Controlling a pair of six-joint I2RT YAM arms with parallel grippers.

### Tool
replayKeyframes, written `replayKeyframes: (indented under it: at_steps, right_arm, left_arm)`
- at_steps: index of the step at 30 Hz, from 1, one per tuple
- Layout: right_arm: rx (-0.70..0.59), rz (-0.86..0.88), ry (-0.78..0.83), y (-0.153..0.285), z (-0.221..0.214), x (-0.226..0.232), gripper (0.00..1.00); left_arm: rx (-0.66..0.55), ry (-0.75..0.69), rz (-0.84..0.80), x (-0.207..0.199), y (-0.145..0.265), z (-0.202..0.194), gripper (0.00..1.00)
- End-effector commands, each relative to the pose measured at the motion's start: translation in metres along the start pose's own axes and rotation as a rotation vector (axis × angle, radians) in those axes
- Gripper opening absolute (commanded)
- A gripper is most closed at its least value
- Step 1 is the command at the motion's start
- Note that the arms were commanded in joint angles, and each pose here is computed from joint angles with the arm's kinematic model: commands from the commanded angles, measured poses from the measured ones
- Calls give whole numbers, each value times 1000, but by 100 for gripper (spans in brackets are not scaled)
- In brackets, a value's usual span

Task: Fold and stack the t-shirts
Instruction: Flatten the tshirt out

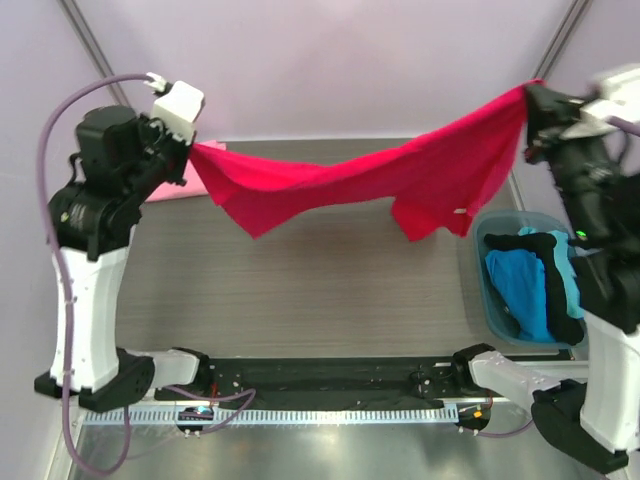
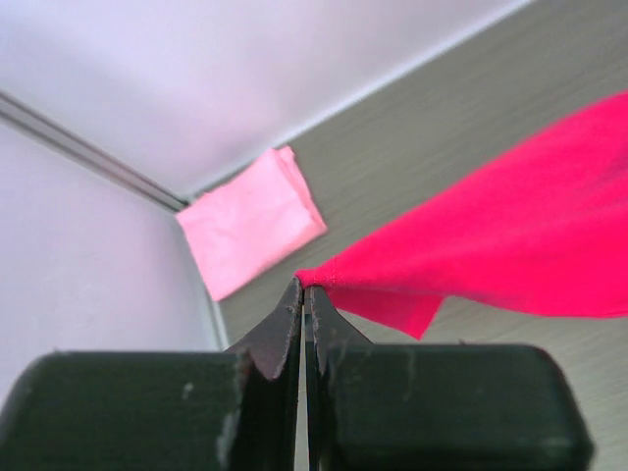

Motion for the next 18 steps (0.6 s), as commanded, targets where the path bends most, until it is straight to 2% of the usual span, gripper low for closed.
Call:
replayKeyframes:
  at_steps: [1, 3, 5, 9, 11, 14, 15, 17, 18]
  right_arm:
    - [-67, -46, -34, 5, 27, -11, 1]
    - [-64, -45, -3, -1, 23, -11, 1]
    - [-64, -61, 5, -10, 16, -11, 1]
    - [14, -57, 35, -36, -22, -1, 1]
    - [39, -53, 63, -46, -39, 2, 1]
    - [138, -8, 87, -63, -89, 18, 1]
    - [214, 14, 94, -69, -125, 28, 1]
    - [248, 4, 107, -78, -155, 34, 1]
    - [322, 17, 119, -84, -189, 43, 1]
  left_arm:
    - [-57, -35, 96, 16, 27, 6, 0]
    - [-98, -29, 130, 24, 34, 15, 0]
    - [-85, -24, 123, 25, 22, 17, 0]
    - [-33, -25, 63, 17, -7, 8, 0]
    - [32, -27, 7, 6, -34, -8, 0]
    - [145, -17, -79, -13, -73, -39, 0]
    - [178, -7, -134, -22, -92, -50, 0]
    - [246, 23, -201, -39, -123, -72, 0]
    - [307, 26, -235, -48, -148, -89, 0]
Point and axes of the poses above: each gripper's point midway between its finger pads, its own y axis back along the fingers, its own x axis along the line the jaws close on, z = x × y, the point moved 7 cm from there along y, back along the fingers, and after that the axes turned 3 degrees about -y, right-handed, at the moved point
